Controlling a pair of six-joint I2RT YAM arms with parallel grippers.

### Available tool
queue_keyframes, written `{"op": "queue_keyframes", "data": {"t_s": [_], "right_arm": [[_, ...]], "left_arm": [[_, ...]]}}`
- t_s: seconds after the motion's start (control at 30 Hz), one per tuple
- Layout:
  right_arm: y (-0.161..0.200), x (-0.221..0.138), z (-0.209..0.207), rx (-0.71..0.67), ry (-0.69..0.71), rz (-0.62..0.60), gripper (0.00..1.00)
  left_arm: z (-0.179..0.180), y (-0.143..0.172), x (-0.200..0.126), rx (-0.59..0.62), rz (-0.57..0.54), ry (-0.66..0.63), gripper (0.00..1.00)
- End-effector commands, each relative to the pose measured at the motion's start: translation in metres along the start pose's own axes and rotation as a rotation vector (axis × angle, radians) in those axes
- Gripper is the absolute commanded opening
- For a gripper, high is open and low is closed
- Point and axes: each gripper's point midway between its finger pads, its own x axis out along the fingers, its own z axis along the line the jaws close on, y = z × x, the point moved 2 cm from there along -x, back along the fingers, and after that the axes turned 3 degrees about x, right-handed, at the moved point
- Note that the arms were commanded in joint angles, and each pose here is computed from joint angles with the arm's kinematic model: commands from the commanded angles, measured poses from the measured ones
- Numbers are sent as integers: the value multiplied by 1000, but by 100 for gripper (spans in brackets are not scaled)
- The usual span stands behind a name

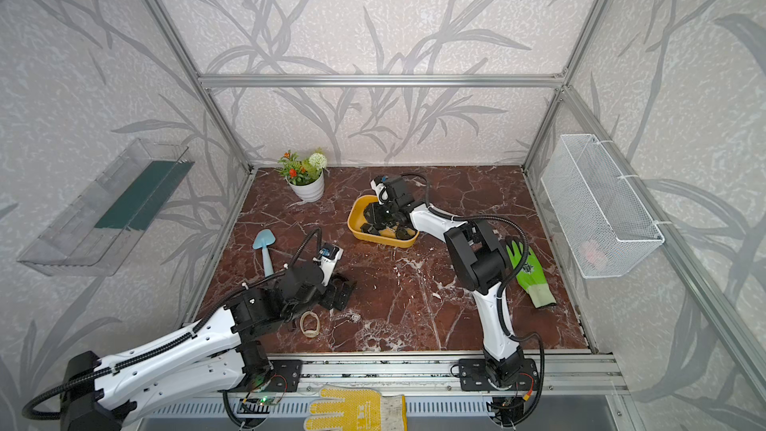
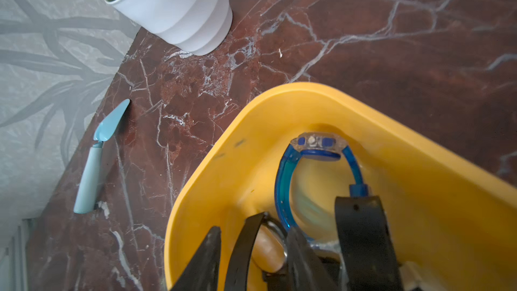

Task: Put the watch into the storage box
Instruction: Place the watch in the storage box.

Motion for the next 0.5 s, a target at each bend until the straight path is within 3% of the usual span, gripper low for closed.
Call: {"op": "queue_keyframes", "data": {"t_s": [0.0,0.3,0.47], "right_arm": [[-9,-5,-2,-3,15,-19,54],[-42,-63,23,-87,52,-136,71],[-44,-104,36,-142,88,-179,88]], "left_arm": [[5,-11,-6,-2,-29,-31,99],[16,-11,-8,-15,-34,-99,99],[25,-9,-9,-36,-39,-151,99]]}}
